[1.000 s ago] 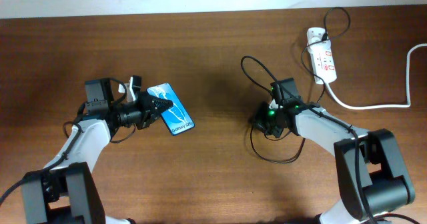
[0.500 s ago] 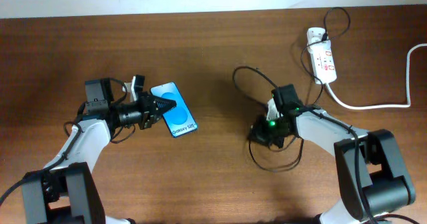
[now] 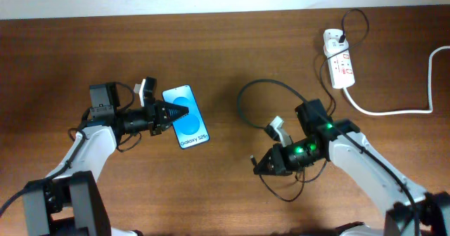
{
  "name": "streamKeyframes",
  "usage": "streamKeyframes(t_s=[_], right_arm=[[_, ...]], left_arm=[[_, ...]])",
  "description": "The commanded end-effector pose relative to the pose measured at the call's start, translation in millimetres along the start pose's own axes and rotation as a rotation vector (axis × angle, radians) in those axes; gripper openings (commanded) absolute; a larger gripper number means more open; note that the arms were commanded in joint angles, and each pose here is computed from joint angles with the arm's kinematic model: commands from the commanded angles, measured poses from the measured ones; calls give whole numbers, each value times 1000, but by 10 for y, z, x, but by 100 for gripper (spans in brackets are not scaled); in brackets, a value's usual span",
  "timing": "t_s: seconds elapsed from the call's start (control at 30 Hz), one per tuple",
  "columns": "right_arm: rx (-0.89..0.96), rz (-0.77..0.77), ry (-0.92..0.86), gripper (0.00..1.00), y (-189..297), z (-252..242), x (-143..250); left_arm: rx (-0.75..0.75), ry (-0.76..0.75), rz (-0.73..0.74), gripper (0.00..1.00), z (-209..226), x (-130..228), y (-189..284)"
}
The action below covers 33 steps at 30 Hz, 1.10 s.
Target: Plug charger to phone and switch on socket
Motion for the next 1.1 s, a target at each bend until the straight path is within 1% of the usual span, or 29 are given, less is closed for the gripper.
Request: streamKeyframes(t_s=[0.0, 0.1, 0.23, 0.43, 0.57, 0.73, 0.97, 1.07], right_arm=[[-171, 62, 254, 4, -76, 297, 148], [-205, 109, 340, 4, -196, 406, 207], [-298, 118, 373, 4, -231, 535, 193], [-318, 94, 305, 4, -231, 600, 79], [-324, 78, 284, 4, -228, 634, 19], [-326, 71, 262, 4, -233, 645, -21], [-330, 59, 270, 4, -238, 659, -64], [-333, 52, 256, 4, -234, 678, -92]], left_arm=[[60, -32, 24, 0, -62, 7, -13], [63, -36, 45, 0, -77, 31, -77], [49, -44, 68, 0, -81, 60, -170], [17, -54, 85, 0, -71, 85, -264], [-39, 6, 60, 0, -26, 52, -268], [-44, 75, 26, 0, -75, -64, -309], [-22, 23, 20, 0, -243, -158, -540], [-14, 17, 17, 0, -270, -175, -555]])
Point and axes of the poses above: each gripper's point midway between its finger pads, its own y axis back along the fingers, its own z axis along the line the jaws close on, x = y × z, the point moved 8 cm from there along y, back along the fingers, and after that the axes turned 7 degrees about -y, right-handed, at the moved point
